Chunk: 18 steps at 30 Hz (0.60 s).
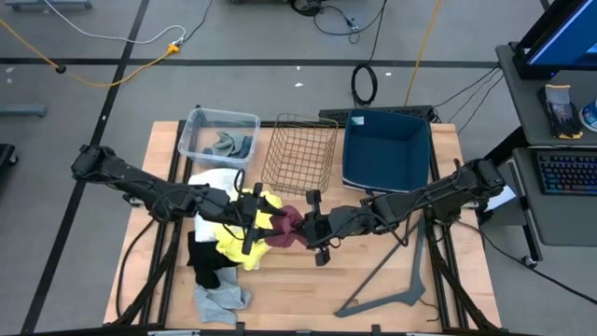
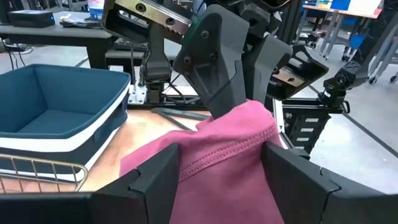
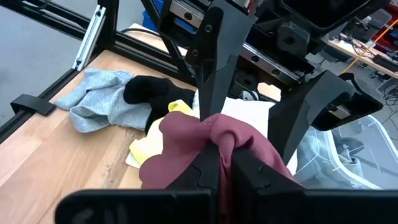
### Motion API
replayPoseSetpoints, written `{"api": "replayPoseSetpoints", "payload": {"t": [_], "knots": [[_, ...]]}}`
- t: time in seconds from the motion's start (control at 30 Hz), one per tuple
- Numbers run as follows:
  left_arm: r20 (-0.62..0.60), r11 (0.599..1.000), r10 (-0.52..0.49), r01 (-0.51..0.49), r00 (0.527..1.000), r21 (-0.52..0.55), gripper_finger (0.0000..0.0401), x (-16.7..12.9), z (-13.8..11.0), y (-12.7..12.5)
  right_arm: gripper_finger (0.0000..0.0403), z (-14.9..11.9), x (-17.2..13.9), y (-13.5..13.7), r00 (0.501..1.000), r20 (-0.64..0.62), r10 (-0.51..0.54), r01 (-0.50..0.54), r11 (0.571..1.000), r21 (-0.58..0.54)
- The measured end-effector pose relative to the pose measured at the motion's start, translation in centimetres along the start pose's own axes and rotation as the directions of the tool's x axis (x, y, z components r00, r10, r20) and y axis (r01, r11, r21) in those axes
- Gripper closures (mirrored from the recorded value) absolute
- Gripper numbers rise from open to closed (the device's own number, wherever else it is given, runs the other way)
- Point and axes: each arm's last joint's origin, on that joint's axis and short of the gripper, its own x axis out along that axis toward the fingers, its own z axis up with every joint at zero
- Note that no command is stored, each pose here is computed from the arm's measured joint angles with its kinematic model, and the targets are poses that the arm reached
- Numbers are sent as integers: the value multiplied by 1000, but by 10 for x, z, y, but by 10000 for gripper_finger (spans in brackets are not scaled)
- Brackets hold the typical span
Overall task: Pick & Place Cloths
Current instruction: Put the red boxer into the gold wire basket
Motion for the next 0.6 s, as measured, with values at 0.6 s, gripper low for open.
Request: {"api": "replayPoseSetpoints", "payload": {"t": [0.6], "knots": [[-56,995,-95,93,994,-24,217,21,-13,1,400,-6,18,2,1000,10,-14,14,1000,-15]]}}
